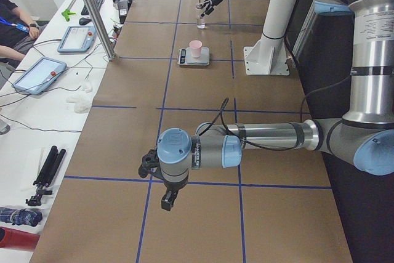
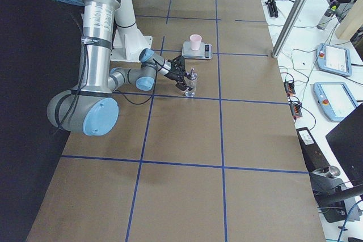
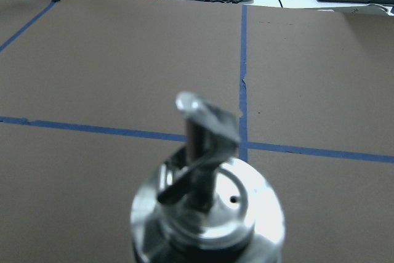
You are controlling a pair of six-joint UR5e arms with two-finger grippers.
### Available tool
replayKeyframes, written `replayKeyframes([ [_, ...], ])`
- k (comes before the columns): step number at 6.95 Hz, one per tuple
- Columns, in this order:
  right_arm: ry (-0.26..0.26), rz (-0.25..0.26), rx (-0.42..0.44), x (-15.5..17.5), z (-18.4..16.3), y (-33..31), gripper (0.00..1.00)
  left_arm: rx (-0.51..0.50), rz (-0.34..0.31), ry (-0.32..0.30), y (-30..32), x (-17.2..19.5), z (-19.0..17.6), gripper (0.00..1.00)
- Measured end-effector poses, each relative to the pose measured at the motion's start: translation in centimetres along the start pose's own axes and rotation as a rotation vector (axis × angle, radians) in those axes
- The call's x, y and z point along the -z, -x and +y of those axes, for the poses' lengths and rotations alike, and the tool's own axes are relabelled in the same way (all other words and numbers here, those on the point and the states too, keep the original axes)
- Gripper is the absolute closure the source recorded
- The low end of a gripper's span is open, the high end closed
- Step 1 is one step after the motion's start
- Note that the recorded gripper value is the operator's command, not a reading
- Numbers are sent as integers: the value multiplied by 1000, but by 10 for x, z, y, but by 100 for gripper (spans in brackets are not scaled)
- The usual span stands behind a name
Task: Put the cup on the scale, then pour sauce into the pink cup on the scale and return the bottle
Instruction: 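Close the right gripper around the glass sauce bottle, then lift the bottle with the right gripper and carry it over the cup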
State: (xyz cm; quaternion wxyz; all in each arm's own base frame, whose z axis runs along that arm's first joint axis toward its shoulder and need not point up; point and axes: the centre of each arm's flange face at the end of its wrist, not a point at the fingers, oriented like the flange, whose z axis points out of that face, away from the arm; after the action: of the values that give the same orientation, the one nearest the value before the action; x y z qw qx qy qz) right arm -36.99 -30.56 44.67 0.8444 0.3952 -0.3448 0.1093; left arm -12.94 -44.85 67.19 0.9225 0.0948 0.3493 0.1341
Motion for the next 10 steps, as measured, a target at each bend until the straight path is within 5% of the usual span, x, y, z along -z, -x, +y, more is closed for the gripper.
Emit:
replayKeyframes([
  [3,-8,-3,-8,-24,4,21,0,1,0,1,0,0,0,0],
  [4,-8,1,-5,-25,6,20,43,1,0,1,0,0,0,0],
  [5,-10,5,-4,-26,6,18,99,1,1,1,0,0,0,0],
  [10,-86,-4,-27,-11,-29,19,100,1,2,0,0,0,1,0],
])
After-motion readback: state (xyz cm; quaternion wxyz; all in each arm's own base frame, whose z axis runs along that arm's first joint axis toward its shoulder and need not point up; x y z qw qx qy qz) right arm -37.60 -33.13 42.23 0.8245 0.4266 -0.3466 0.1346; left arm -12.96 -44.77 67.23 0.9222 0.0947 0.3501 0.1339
